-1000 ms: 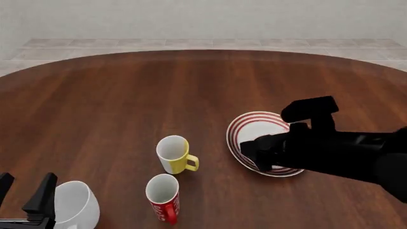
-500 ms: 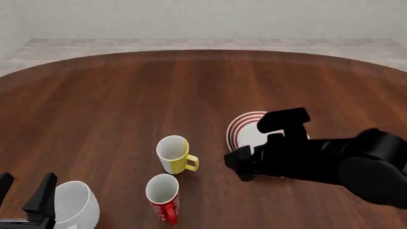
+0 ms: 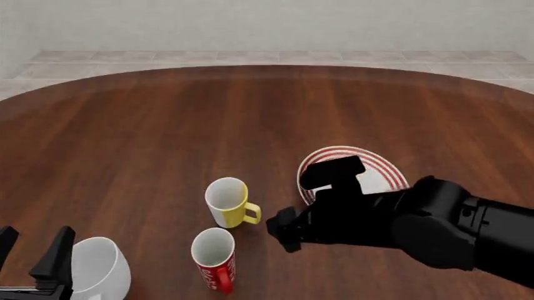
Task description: Pick up the red mug and put it on the plate
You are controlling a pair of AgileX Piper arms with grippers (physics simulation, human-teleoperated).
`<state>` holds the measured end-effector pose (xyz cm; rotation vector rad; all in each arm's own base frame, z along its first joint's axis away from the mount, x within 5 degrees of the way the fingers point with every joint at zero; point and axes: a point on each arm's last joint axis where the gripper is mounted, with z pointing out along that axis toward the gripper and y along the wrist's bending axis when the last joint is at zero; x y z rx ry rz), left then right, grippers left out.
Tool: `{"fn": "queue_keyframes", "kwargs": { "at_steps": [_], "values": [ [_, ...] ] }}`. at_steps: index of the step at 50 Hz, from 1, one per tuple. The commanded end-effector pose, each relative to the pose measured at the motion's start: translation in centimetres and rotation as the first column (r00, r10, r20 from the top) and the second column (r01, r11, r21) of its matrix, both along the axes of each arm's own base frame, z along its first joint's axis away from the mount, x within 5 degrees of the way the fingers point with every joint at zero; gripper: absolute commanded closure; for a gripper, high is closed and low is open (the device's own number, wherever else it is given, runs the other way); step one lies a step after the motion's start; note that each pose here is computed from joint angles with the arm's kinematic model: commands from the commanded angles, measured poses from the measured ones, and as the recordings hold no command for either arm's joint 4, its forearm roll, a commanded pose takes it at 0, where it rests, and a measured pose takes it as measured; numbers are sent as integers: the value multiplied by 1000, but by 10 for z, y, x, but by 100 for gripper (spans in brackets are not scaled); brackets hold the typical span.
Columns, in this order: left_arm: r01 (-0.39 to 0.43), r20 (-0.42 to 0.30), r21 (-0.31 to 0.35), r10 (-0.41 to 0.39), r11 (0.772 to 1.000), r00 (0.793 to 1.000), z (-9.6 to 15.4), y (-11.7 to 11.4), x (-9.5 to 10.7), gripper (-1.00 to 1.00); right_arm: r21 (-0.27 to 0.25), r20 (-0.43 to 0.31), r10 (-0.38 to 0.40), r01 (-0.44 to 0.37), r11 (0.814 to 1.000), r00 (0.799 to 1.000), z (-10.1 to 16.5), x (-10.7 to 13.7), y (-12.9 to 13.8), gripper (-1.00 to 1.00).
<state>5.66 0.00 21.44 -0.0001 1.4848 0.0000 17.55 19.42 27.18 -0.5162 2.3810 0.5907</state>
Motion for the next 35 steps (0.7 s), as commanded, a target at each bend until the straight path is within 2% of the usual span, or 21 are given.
{"fn": "queue_keyframes", "kwargs": {
  "at_steps": [1, 20, 35],
  "values": [
    [0, 0, 0, 0, 1000, 1000, 0, 0, 0, -100, -6, -29, 31, -32, 999, 999, -12, -1, 19, -100],
    [0, 0, 0, 0, 1000, 1000, 0, 0, 0, -100, -3, -67, 41, -41, 999, 997, -25, -6, 31, -100],
    [0, 0, 0, 0, 1000, 1000, 0, 0, 0, -100, -3, -102, 79, -80, 997, 992, -36, -16, 53, -100]
  ]
}}
